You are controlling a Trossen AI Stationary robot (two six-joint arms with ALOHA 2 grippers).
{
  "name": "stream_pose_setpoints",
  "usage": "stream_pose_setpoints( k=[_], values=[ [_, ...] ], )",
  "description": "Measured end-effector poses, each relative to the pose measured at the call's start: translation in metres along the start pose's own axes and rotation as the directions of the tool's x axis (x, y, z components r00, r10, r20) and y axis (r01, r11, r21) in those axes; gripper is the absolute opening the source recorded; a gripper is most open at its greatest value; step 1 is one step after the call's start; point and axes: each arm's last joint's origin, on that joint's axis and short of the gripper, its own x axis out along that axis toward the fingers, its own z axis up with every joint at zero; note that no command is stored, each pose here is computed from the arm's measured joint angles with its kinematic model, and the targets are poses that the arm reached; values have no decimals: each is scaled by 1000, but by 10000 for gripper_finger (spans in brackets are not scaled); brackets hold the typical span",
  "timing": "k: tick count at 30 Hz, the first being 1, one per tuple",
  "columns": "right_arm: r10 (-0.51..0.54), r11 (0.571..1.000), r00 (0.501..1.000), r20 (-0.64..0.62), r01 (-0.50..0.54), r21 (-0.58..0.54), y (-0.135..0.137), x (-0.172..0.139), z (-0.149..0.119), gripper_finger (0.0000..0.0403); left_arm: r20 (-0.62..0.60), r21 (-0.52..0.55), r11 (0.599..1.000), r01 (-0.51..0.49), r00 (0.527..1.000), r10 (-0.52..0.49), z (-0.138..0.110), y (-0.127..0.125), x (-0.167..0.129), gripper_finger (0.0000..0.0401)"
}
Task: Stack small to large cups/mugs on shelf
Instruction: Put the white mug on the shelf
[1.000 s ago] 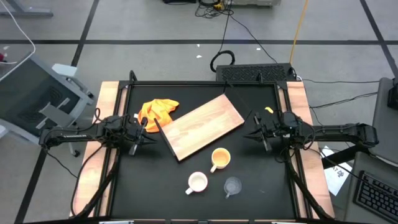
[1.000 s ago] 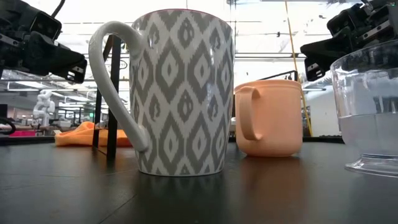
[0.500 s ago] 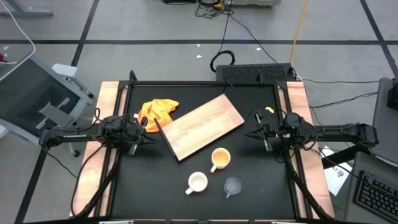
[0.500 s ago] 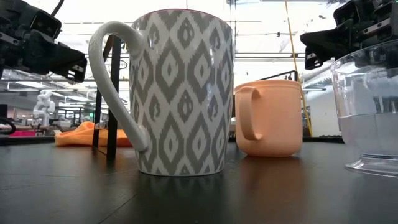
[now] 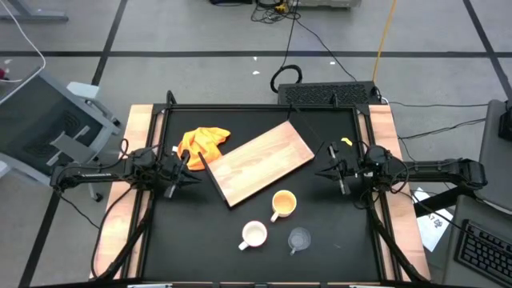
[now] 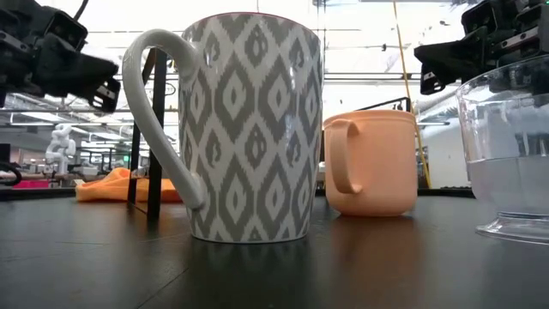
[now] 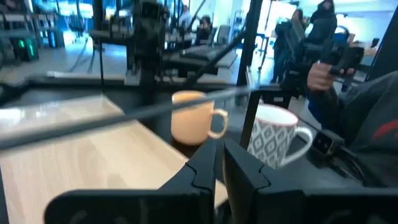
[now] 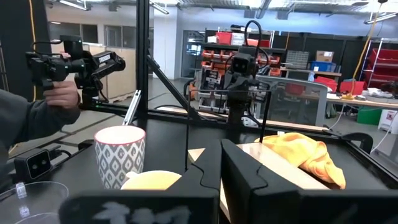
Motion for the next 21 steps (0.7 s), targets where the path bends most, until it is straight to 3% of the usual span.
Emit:
stream_pose_setpoints(
  k=[6,14,21],
  values=[
    [0,1000,1000,0,0,3,0,0,0,0,68,0,1000,8,998,-8,7,-1,0,30],
    [-5,999,1000,20,4,40,0,0,2,0,-3,-9,1000,-26,1000,26,21,-2,-3,3],
    [-93,995,993,-69,95,26,-3,0,-5,0,6,35,997,-69,998,69,36,-3,-5,2]
  ],
)
